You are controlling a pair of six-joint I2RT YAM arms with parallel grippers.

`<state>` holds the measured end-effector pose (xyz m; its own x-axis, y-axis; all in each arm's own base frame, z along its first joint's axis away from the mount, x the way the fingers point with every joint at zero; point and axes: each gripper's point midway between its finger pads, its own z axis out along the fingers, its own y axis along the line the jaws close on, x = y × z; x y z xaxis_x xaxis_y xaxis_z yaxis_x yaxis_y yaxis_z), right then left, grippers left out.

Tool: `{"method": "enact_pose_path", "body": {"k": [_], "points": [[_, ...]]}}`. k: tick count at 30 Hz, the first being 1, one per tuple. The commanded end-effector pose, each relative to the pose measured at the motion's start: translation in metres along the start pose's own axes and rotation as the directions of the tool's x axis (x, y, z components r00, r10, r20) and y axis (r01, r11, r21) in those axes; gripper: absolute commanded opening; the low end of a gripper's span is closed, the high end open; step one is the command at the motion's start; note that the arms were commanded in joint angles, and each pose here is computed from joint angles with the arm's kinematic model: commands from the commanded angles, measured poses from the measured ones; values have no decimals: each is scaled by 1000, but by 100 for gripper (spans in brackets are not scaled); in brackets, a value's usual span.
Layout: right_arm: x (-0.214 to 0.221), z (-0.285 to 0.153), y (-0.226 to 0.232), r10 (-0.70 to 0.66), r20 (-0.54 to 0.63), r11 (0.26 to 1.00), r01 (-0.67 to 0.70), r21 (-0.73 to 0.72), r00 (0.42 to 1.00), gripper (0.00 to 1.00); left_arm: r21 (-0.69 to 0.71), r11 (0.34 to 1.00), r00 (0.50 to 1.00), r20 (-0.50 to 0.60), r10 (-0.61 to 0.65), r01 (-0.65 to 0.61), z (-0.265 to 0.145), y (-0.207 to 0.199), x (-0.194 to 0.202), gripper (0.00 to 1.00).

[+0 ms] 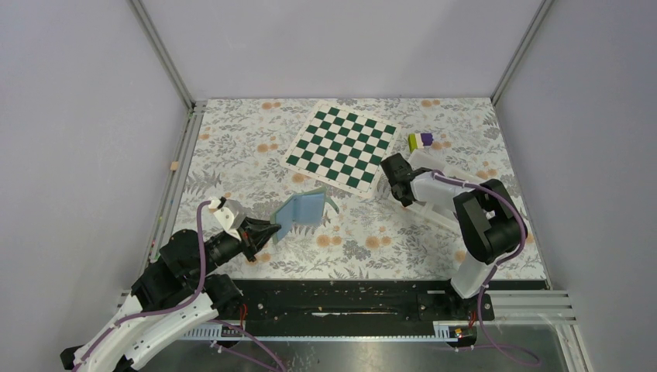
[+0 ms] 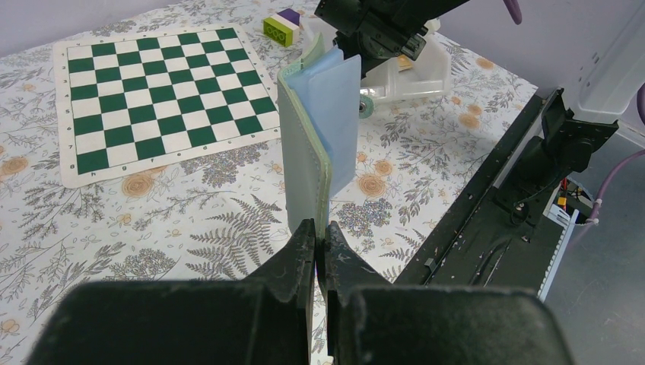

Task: Take the credit cards out of the card holder
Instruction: Place the credit card in the storage box.

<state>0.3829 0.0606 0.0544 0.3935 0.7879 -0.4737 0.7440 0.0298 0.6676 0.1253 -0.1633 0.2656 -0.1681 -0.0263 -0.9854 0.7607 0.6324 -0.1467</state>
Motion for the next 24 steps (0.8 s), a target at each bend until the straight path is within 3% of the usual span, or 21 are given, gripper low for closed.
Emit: {"method": "enact_pose_path", "body": {"k": [1, 5, 12, 16, 18, 20, 22, 24], "points": [[-18, -2, 19, 612, 12, 791, -612, 17, 791, 23, -3, 1000, 997, 78, 17, -17, 1, 0, -19, 0], [-28, -9, 15, 606, 0, 795, -606, 19, 796, 30, -3, 1000, 997, 78, 18, -18, 2, 0, -20, 0], [-46, -36, 39, 466, -109, 875, -475, -94, 878, 40, -1, 1000, 996, 88, 19, -19, -1, 0, -22, 0], [-59, -61, 70, 246, -167, 901, -289, -324, 955, 39, -31, 999, 995, 102, 20, -17, -4, 5, -24, 0], [-71, -86, 105, 106, -166, 840, -178, -513, 980, 36, -34, 999, 994, 107, 20, -16, -5, 5, -25, 0], [-70, -110, 129, -132, -126, 747, 16, -664, 983, 34, -34, 999, 994, 110, 20, -16, -6, 5, -26, 0], [-68, -122, 140, -370, -45, 634, 217, -743, 928, 34, -25, 1000, 994, 111, 19, -16, -7, 4, -26, 0], [-66, -128, 141, -561, 41, 514, 387, -765, 827, 24, -15, 1000, 993, 116, 17, -15, -8, 2, -27, 0]]}}
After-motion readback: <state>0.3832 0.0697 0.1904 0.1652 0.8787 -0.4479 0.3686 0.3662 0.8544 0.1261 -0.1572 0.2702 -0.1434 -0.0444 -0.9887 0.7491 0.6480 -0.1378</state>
